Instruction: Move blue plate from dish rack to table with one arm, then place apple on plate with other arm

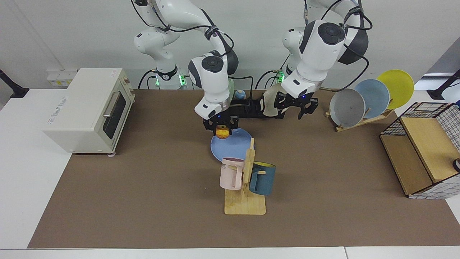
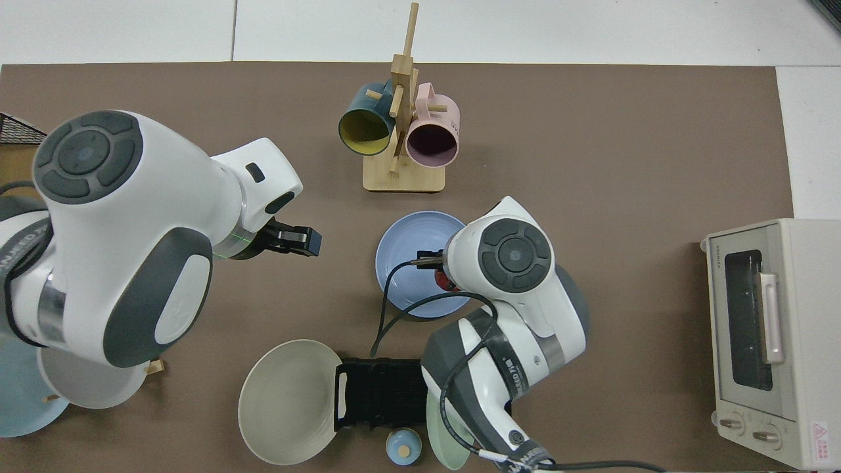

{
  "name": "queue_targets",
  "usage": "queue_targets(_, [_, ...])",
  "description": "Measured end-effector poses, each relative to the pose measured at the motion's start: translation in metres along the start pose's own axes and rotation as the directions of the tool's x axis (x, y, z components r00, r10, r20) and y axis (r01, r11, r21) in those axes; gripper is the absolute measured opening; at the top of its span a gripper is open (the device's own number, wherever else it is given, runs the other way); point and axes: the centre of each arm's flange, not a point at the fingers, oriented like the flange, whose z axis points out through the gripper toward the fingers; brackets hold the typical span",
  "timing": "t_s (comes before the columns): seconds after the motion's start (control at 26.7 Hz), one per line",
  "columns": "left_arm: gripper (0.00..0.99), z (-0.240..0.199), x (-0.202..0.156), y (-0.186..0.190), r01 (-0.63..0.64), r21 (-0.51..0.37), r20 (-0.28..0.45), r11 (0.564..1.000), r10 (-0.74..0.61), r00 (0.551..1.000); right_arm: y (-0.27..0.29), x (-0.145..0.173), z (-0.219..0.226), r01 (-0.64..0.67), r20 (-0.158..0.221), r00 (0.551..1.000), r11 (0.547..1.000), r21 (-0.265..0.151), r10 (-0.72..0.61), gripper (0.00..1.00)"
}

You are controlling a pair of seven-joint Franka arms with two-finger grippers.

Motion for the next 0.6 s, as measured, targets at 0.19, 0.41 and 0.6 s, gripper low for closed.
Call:
queue_targets(0.19, [0.841,-0.021,-0.009,-0.003,0.028,0.032,-0.005,0.999,-0.028,1.0,-0.017,-0.002,0.019,-0.003,-0.017,1.0,1.0,0.01,0.003,0.69])
queue_targets(0.41, [0.855,-0.04,-0.019,-0.024,0.07,0.05,0.001,0.996,-0.07,0.998,-0.022,0.0,0.033,0.002,-0.035,0.999,1.0,0.014,-0.001,0.69])
queue_targets(0.6, [0.965,-0.045,-0.021,-0.029,0.08,0.052,-0.006,0.995,-0.08,0.997,-0.023,0.001,0.043,0.002,-0.041,0.999,1.0,0.012,-0.002,0.69])
